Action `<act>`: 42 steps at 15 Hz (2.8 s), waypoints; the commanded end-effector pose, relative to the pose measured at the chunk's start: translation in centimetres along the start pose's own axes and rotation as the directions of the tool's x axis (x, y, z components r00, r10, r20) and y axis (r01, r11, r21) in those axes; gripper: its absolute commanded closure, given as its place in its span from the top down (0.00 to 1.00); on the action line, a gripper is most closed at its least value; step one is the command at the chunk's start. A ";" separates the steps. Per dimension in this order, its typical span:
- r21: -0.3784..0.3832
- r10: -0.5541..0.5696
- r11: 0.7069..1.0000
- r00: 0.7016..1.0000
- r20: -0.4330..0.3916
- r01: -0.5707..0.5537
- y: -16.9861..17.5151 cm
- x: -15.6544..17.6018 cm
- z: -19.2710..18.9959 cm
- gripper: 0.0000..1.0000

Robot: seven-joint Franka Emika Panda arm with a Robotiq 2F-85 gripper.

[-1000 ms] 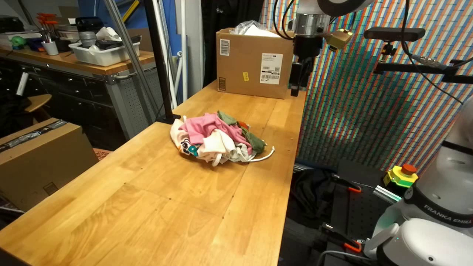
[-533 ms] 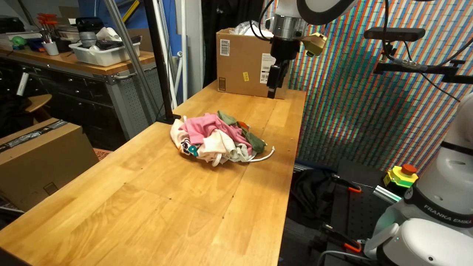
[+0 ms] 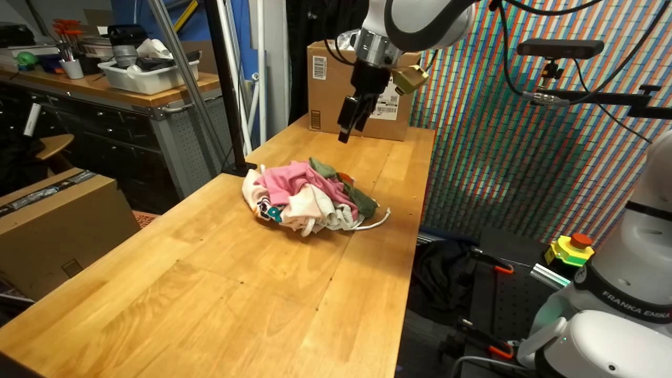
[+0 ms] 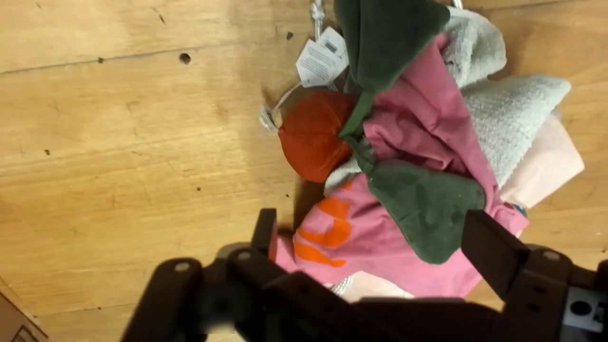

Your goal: Spread and clothes on the table

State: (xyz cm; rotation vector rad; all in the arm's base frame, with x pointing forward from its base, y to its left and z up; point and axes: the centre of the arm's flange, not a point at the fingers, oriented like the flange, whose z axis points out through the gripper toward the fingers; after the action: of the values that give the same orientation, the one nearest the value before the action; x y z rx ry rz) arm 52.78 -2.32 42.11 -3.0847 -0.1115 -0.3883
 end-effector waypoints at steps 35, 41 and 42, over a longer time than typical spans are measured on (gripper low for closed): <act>0.075 0.338 0.933 0.928 0.157 -0.352 -2.7 5.6 10.1 1.00; 0.092 0.357 0.921 0.915 0.187 -0.378 -3.1 5.5 11.3 0.74; 0.090 0.358 0.921 0.914 0.189 -0.379 -3.0 5.5 11.3 0.74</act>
State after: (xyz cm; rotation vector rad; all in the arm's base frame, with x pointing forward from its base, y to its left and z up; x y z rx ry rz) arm 59.79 1.15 32.44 -2.9406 0.4048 -0.1203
